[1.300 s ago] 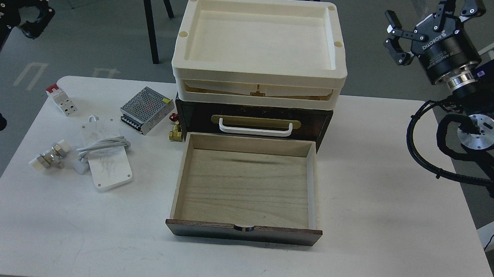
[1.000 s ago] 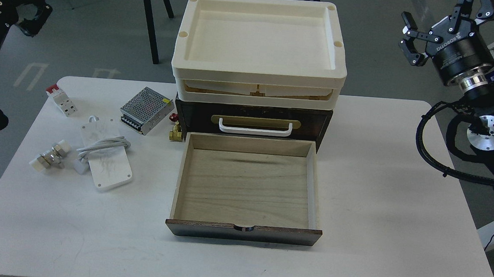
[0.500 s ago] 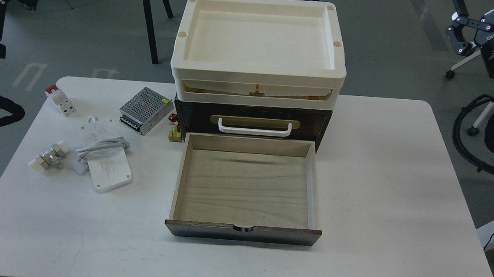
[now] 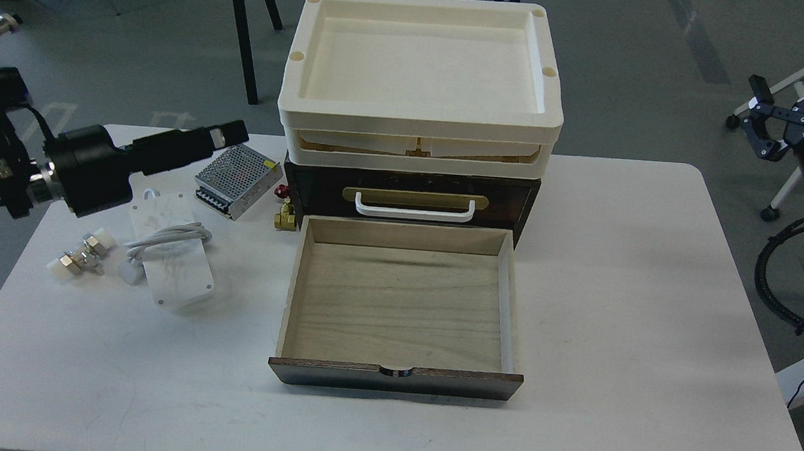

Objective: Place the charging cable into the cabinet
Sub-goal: 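Lower the left gripper onto the white charger with coiled cable, then close the left gripper on the charger cable and lift it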

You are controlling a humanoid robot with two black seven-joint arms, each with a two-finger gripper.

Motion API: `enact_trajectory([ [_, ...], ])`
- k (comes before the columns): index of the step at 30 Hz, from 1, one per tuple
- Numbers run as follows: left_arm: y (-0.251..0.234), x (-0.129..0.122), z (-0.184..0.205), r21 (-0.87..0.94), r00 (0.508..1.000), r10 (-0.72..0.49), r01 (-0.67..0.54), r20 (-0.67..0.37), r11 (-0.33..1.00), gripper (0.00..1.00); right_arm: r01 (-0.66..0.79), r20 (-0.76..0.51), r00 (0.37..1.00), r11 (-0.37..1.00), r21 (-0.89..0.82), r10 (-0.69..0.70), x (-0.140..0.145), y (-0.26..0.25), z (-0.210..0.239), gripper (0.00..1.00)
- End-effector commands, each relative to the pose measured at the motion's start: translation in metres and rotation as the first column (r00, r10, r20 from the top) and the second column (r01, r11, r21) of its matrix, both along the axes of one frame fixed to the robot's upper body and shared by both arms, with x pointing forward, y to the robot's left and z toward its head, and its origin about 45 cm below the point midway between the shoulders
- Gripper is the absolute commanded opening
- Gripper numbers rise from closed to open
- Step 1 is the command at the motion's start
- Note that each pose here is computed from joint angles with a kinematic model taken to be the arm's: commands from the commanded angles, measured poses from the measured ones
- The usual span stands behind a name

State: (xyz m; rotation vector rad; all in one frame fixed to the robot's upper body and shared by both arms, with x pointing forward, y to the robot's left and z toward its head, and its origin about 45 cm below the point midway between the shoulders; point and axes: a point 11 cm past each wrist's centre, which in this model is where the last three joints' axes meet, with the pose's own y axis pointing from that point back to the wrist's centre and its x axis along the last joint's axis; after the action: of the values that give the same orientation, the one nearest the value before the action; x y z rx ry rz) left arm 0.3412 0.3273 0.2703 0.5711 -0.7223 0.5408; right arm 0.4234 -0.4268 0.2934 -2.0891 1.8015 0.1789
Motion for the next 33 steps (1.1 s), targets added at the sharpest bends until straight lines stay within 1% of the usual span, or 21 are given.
enact_trajectory([
  [1,0.045,-0.01,-0.079,0.558,0.997,-0.035,0.067,-0.067,0.827,0.99,0.002,-0.001,1.0,1.0,-0.002,-0.002,-0.001,-0.001,0.0,1.0],
  [4,0.079,-0.014,-0.103,0.591,0.988,0.068,0.026,-0.136,0.807,0.99,0.004,-0.003,1.0,1.0,-0.002,-0.004,-0.001,-0.002,-0.001,1.0],
  [5,0.086,-0.013,-0.109,0.599,0.988,0.086,0.009,-0.128,0.8,0.99,0.003,-0.005,1.0,1.0,-0.002,-0.003,-0.002,-0.002,-0.002,1.0],
  [7,0.089,-0.008,-0.119,0.615,0.989,0.09,0.004,-0.121,0.789,0.99,0.002,-0.006,1.0,1.0,-0.001,-0.002,-0.001,-0.001,-0.002,1.0],
  [10,0.092,0.007,-0.113,0.635,0.994,0.085,-0.027,-0.062,0.772,0.99,0.004,-0.009,1.0,1.0,-0.002,-0.004,-0.002,-0.001,-0.003,1.0],
  [14,0.103,0.011,-0.111,0.645,0.994,0.106,-0.065,-0.024,0.761,0.99,0.006,-0.009,1.0,1.0,-0.002,-0.006,-0.002,-0.003,-0.004,1.0],
  [16,0.107,0.01,-0.117,0.652,0.993,0.116,-0.07,-0.028,0.755,0.99,0.006,-0.011,1.0,1.0,-0.002,-0.006,-0.002,-0.003,-0.005,1.0],
  [18,0.102,0.008,-0.127,0.654,0.993,0.107,-0.047,-0.051,0.755,0.98,0.007,-0.012,1.0,1.0,-0.002,-0.007,-0.003,-0.003,-0.005,1.0],
  [21,0.092,0.009,-0.139,0.655,0.993,0.088,-0.019,-0.073,0.756,0.94,0.01,-0.013,1.0,1.0,-0.003,-0.01,-0.003,-0.004,-0.006,1.0],
  [23,0.087,0.008,-0.146,0.653,0.995,0.078,-0.015,-0.068,0.757,0.88,0.011,-0.015,1.0,1.0,-0.003,-0.011,-0.003,-0.005,-0.006,1.0],
  [26,0.088,0.009,-0.152,0.651,0.994,0.091,-0.033,-0.056,0.758,0.87,0.014,-0.024,1.0,1.0,-0.003,-0.014,-0.005,-0.006,-0.01,1.0],
  [29,0.09,0.013,-0.156,0.658,0.993,0.103,-0.045,-0.05,0.751,0.78,0.016,-0.031,0.999,1.0,-0.003,-0.016,-0.007,-0.006,-0.014,1.0],
  [31,0.09,0.015,-0.156,0.664,0.995,0.092,-0.048,-0.03,0.747,0.7,0.017,-0.037,0.999,1.0,-0.003,-0.017,-0.008,-0.007,-0.016,1.0],
  [33,0.091,0.014,-0.157,0.667,0.996,0.087,-0.047,-0.027,0.743,0.66,0.022,-0.045,0.999,1.0,-0.005,-0.022,-0.01,-0.009,-0.02,1.0],
])
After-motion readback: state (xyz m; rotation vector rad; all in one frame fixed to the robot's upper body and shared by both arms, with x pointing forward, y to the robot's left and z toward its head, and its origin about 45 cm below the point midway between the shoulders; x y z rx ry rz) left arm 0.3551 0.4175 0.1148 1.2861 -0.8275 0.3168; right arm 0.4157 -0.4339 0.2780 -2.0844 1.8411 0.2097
